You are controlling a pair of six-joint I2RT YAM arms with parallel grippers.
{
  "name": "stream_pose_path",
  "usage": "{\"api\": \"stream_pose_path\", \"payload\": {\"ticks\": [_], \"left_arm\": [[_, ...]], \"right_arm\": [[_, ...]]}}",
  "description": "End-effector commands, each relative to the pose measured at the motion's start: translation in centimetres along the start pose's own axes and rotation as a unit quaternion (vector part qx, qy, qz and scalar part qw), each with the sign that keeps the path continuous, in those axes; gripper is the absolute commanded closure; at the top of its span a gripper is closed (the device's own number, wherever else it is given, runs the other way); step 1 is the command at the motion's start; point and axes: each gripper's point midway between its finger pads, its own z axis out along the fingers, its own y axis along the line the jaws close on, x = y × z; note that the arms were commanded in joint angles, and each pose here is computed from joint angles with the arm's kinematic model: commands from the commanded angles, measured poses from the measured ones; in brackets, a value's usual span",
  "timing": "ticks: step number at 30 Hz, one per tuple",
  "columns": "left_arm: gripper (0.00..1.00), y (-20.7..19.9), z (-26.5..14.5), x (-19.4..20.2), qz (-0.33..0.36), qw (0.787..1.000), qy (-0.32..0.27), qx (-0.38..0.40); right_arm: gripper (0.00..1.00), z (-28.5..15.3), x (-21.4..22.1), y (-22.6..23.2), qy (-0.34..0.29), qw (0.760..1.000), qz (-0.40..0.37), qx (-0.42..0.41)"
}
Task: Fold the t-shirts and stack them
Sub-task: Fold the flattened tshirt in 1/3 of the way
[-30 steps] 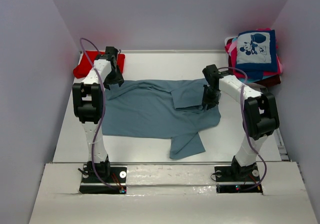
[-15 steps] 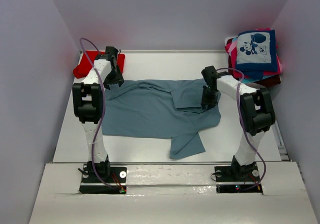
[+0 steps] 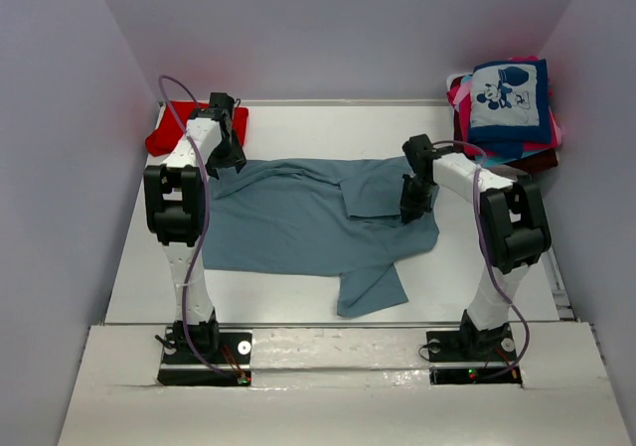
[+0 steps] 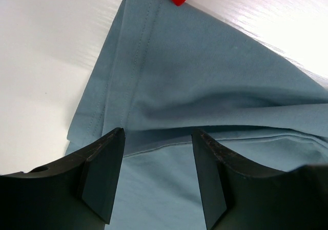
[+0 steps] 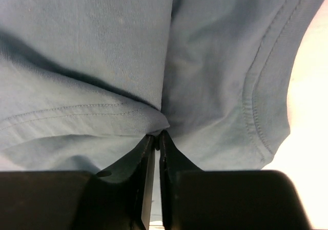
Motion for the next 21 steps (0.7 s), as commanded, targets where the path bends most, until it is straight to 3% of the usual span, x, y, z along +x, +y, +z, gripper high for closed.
{"api": "stream_pose_path", "payload": {"ticks": [1, 4, 16, 19, 20, 21], "left_arm": [[0.34, 0.1, -1.9, -1.1, 0.001, 1.0, -0.022, 0.003], [0.34, 0.1, -1.8, -1.0, 0.001, 1.0, -0.021, 0.003], [0.34, 0.0, -1.7, -1.1, 0.002, 1.0, -0.019, 0.003], [0.34, 0.0, -1.8, -1.1, 0.001, 1.0, -0.02, 0.004], [0.34, 0.0, -1.8, -1.1, 0.002, 1.0, -0.02, 0.004], [0.34, 0.0, -1.9, -1.1, 0.002, 1.0, -0.021, 0.004]], "right_arm": [[0.88, -1.8, -0.3, 0.6, -0.016, 1.0, 0.002, -0.027], [0.93, -2.5, -0.2, 0.4, -0.015, 1.0, -0.001, -0.021], [0.91, -4.5, 1.0, -3.6, -0.007, 0.997, -0.036, 0.069], [0.72, -5.2, 1.2, -3.9, -0.013, 0.997, -0.04, 0.07], [0.57, -5.3, 1.2, -4.0, -0.013, 0.997, -0.04, 0.07], [0.49, -5.3, 1.4, -4.0, -0.013, 0.997, -0.041, 0.069]]}}
